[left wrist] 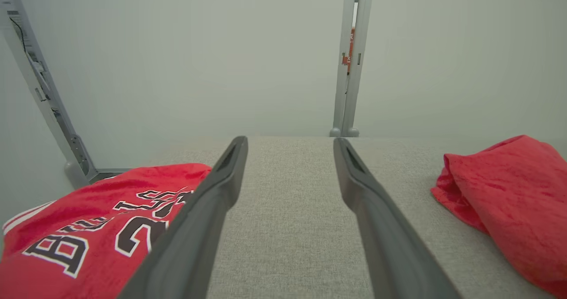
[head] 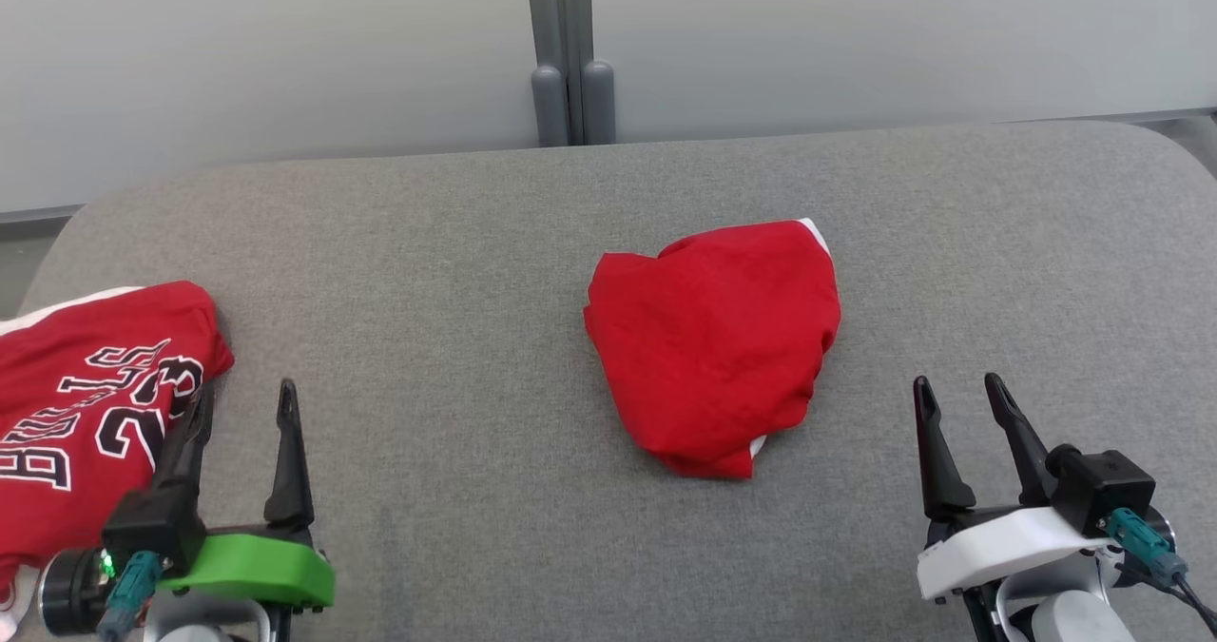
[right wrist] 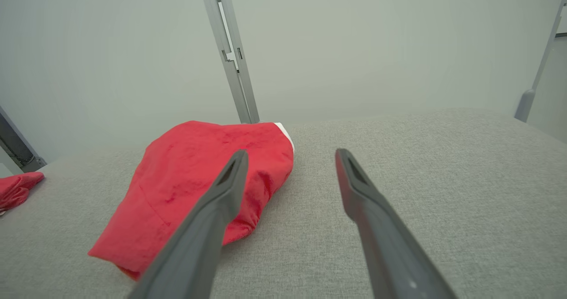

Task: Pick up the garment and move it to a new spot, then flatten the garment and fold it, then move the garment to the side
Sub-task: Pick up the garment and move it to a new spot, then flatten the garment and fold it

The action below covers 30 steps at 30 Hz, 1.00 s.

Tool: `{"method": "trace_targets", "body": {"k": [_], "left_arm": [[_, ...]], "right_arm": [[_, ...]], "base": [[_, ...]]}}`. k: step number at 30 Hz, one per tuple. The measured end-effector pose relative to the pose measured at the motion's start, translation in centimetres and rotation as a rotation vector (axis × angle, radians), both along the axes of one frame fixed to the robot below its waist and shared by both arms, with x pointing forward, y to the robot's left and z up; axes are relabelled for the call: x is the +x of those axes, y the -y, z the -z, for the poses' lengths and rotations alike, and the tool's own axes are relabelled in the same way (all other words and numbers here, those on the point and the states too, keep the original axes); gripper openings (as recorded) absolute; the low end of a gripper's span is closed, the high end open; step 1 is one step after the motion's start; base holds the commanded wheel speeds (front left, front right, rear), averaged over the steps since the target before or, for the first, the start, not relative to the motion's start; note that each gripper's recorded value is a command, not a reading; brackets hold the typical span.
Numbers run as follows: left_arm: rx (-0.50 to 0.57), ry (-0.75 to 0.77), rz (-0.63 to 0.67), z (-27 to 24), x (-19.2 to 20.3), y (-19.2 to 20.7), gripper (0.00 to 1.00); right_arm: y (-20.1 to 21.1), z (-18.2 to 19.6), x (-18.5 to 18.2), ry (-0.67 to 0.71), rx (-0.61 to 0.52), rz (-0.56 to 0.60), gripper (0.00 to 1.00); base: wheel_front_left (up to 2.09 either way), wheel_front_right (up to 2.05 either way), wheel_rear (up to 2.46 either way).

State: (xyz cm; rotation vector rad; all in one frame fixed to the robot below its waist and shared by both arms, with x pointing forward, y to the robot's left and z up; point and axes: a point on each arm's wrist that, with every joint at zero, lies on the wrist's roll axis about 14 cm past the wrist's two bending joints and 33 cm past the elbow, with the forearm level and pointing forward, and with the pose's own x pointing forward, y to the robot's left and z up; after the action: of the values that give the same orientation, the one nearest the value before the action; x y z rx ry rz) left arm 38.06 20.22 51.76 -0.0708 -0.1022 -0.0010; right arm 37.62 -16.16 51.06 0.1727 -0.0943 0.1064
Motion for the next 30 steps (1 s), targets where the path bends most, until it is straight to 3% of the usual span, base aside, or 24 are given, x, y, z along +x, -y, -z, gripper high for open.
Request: {"method": "trace_targets", "body": {"k": [7,30], "left_arm": [[-0.037,-0.034,-0.058,1.4,-2.1,-1.6,1.00],[-0.036,-0.045,-0.010,2.1,-3.0,-0.5,1.00]], "right_arm": [[-0.3,0.0,-0.3,0.002,-0.007,-0.009,1.00],[-1.0,0.5,-0.8,-0.015,-0.015,-0.030,1.00]], "base": [[0.00,0.00,0.00],[0.00,0.00,0.00]]}}
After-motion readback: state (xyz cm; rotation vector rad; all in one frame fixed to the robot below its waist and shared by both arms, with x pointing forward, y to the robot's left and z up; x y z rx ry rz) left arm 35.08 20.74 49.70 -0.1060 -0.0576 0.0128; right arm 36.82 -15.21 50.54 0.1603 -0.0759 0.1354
